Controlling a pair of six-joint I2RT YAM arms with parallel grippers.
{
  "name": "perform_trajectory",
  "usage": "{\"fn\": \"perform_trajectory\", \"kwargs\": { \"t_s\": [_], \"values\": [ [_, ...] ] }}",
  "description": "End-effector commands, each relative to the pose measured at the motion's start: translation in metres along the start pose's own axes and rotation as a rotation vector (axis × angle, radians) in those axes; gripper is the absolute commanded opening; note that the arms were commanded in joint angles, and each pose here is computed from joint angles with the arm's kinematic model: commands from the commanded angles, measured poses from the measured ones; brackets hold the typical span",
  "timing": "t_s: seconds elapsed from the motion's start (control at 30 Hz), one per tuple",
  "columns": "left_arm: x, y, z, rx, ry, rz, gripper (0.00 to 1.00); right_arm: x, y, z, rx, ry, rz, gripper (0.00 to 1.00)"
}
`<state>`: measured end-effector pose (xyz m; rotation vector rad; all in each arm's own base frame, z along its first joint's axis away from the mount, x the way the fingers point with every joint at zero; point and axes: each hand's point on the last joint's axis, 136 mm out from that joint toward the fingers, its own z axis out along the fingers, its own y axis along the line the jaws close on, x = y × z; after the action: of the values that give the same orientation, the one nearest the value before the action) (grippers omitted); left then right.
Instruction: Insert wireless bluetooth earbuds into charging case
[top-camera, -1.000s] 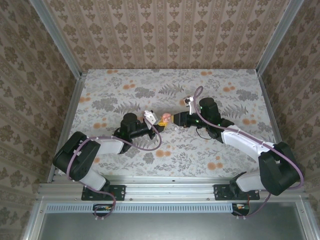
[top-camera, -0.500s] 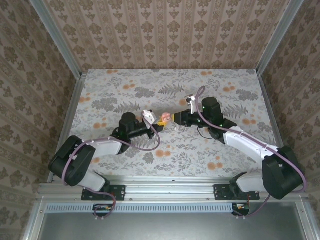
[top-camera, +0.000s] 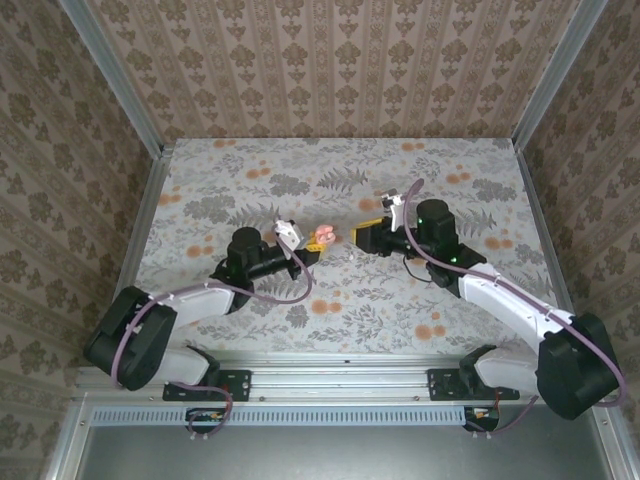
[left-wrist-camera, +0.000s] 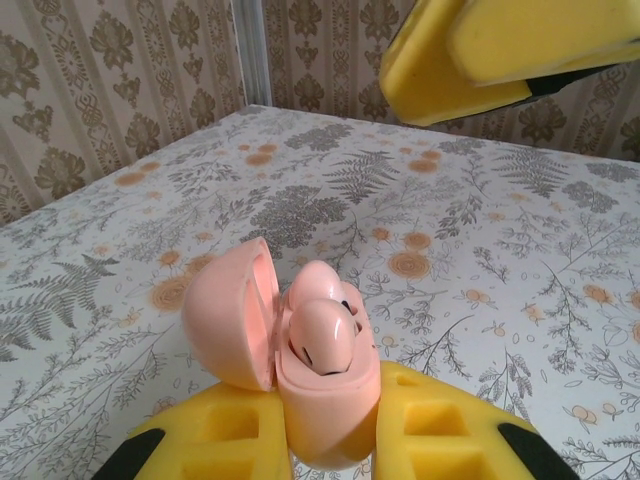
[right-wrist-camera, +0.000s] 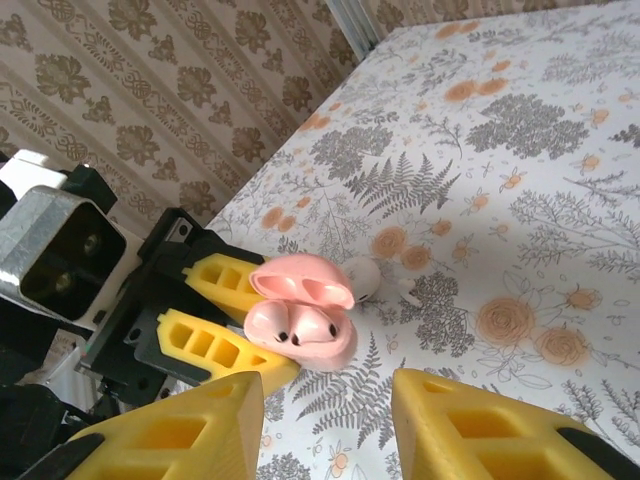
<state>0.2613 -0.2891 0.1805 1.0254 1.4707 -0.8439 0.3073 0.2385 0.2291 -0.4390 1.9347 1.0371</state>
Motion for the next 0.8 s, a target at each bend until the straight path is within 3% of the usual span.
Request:
{"fn": "perform_trajectory", "kwargs": {
  "t_s": [0.0, 0.77],
  "values": [
    [-0.008, -0.004, -0.008, 0.020, -0.018, -0.009, 0.16, -0.009, 0.001, -0.007, 0.003, -0.048, -0.072, 0.41],
    [-0.028, -0.020, -0.018, 0.144, -0.054, -0.012, 0.16, 0.006, 0.019, -0.018, -0.123, -0.027, -0.452, 0.53]
  ]
}}
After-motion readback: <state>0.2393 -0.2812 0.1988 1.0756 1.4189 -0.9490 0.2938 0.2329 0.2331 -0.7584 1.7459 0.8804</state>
